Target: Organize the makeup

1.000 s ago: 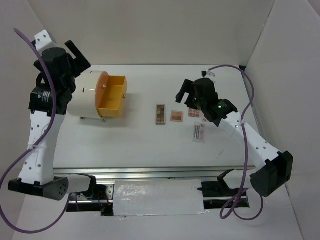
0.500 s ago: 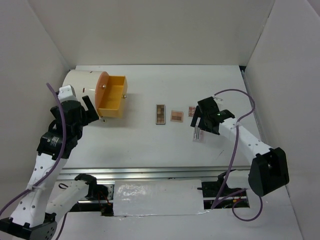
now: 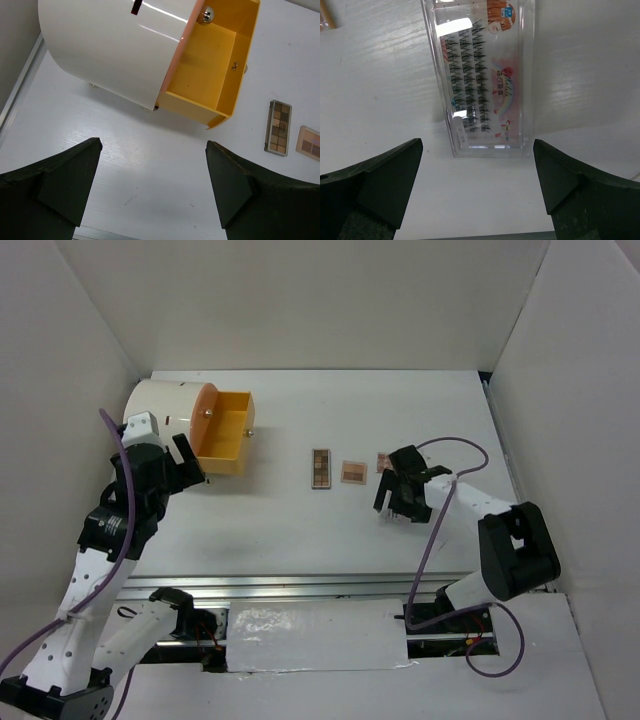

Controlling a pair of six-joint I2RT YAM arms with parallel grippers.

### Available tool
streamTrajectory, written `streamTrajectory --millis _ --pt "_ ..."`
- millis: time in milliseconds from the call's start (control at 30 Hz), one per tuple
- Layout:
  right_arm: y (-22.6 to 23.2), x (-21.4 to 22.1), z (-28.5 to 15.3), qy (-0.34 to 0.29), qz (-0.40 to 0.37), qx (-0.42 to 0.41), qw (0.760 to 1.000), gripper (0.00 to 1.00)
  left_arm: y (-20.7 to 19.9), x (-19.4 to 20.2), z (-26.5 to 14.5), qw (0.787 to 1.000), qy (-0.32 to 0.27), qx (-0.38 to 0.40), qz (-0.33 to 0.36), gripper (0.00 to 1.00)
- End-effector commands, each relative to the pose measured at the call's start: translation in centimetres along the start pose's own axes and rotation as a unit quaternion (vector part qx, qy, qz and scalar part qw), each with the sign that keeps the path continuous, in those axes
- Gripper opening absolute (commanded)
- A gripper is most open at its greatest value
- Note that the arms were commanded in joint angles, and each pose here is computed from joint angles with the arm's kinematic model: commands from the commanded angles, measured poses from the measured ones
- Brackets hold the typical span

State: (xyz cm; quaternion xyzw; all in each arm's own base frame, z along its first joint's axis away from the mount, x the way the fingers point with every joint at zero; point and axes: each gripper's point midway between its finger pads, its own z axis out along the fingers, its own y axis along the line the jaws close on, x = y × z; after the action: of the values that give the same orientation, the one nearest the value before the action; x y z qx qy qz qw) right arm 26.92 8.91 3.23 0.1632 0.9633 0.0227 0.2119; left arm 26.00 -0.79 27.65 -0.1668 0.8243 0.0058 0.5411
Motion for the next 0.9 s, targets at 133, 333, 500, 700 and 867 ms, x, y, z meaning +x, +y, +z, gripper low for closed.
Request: streamTrajectory --millis 133,333,500,700,867 --pt "1.1 -0.9 1.8 0.03 -0.006 0.011 0.999 0.93 -0.8 -1.4 -0.4 0.999 -0.027 0.021 0.002 0.99" --pt "1.1 -0.9 1.9 0.03 -0.007 0.012 0.999 0.91 -1.0 -1.4 -0.4 0.999 -0.026 0.026 0.003 0.99" --pt "1.2 -0.7 1.8 0.037 -0.016 0.007 0.999 0.64 -0.8 -1.5 -0.5 0.999 -0.029 0.023 0.002 1.0" --pt "3.2 -1.0 -0.9 0.009 -0.041 -0.063 0.997 0.45 -1.3 -1.2 -0.2 0.999 -0.017 0.03 0.003 0.99" --pt "8.8 -1.5 -8.2 -0.068 -0.121 -0.179 0.974 0.44 -4.8 -0.9 -0.2 0.994 0.027 0.103 -0.006 0.99"
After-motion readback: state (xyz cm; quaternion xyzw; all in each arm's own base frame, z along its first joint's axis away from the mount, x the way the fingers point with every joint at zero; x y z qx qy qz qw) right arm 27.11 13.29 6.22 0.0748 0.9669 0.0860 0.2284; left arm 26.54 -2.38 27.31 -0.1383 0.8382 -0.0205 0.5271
